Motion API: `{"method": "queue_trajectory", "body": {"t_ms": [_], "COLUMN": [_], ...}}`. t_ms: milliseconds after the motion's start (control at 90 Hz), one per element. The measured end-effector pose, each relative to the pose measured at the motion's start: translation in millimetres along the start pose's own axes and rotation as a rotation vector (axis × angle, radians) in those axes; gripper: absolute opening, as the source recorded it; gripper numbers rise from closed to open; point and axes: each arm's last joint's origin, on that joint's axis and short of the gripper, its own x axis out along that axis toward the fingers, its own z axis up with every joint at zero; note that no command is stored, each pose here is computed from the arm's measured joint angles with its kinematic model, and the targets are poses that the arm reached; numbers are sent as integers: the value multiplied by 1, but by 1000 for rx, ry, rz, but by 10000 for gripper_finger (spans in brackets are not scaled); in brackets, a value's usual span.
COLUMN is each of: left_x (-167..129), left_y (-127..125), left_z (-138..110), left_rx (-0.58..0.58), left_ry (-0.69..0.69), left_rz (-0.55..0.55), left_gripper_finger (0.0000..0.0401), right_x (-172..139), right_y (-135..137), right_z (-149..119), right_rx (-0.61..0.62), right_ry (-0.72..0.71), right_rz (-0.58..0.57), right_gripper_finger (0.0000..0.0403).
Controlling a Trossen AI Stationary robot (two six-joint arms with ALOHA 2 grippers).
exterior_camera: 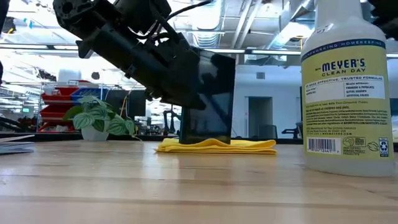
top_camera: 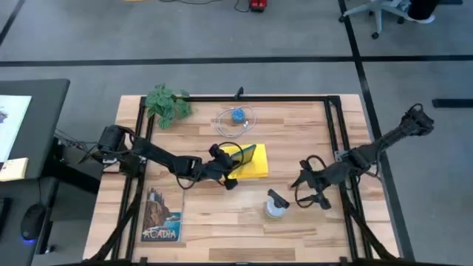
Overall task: Apply microfiber cloth
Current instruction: Spray the tablet using the spray bottle
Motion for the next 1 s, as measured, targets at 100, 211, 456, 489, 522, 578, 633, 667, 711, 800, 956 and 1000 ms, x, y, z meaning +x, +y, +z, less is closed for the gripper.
{"method": "queue_trajectory", "body": {"t_ms": [100, 211, 456, 489, 522, 578, 633, 667, 711, 800, 956, 1000], "left_x": [0, 0, 0, 0, 0, 0, 0, 0, 0, 0, 0, 0], "left_y": [0, 0, 0, 0, 0, 0, 0, 0, 0, 0, 0, 0], "left_z": [0, 0, 0, 0, 0, 0, 0, 0, 0, 0, 0, 0], "left_rx": [-5, -5, 9, 10, 11, 11, 12, 12, 15, 16, 17, 16], "left_ry": [-1, -2, 0, 0, 0, 0, 0, 0, -1, -1, -1, -1], "left_rz": [0, 2, 4, 4, 4, 4, 4, 5, 5, 6, 6, 6], "left_gripper_finger": [9, 9, 9, 9, 9, 9, 9, 9, 9, 9, 9, 9], "right_x": [-1, 7, 34, 37, 38, 41, 43, 45, 48, 53, 63, 66], "right_y": [-7, -11, -5, -4, -2, 1, 4, 5, 5, 5, 5, 5], "right_z": [9, 11, 15, 16, 17, 20, 24, 26, 30, 33, 35, 35], "right_rx": [24, 18, -128, -150, -175, -218, -239, -247, -254, -255, -273, -270], "right_ry": [-17, -21, -49, -62, -60, -60, -67, -79, -98, -125, -160, -169], "right_rz": [-3, -5, 27, 33, 38, 39, 32, 25, 17, -5, -16, -30], "right_gripper_finger": [264, 284, 357, 366, 374, 385, 392, 395, 397, 397, 392, 391]}}
